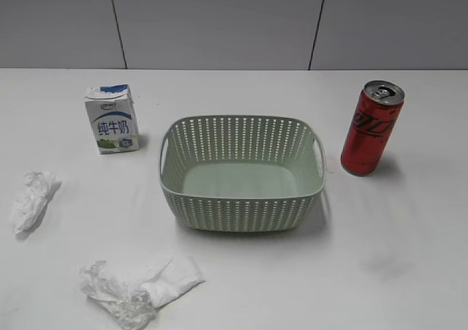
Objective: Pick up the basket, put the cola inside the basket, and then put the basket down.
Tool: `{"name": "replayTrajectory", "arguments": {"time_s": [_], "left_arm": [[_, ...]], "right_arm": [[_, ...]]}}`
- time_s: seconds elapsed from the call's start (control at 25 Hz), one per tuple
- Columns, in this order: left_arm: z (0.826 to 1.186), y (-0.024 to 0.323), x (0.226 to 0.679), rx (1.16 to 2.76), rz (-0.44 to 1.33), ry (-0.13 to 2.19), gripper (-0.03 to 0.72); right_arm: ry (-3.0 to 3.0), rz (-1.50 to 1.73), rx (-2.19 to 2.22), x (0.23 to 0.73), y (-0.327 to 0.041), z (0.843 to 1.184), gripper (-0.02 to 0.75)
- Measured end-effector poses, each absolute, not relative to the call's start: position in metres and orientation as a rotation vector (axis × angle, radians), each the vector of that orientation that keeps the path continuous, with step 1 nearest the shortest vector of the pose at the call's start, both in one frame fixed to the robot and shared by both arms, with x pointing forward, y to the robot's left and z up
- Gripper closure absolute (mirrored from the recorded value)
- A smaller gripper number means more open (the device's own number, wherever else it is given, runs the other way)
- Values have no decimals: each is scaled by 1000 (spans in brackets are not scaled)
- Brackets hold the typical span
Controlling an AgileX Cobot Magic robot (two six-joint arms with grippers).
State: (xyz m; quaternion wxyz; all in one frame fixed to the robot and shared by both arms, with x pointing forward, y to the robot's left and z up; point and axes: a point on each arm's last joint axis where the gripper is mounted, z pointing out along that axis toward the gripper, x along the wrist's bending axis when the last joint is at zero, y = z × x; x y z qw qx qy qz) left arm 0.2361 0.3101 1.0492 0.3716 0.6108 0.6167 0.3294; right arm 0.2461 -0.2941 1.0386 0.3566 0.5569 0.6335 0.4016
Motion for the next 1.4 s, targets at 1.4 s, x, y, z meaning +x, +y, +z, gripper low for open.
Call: {"name": "replayTrajectory", "arguments": {"time_s": [1.4], "left_arm": [[1093,285,294,1638,624,1541,100]], "right_arm": [[1636,1042,1437,246,-294,1039,165]]}}
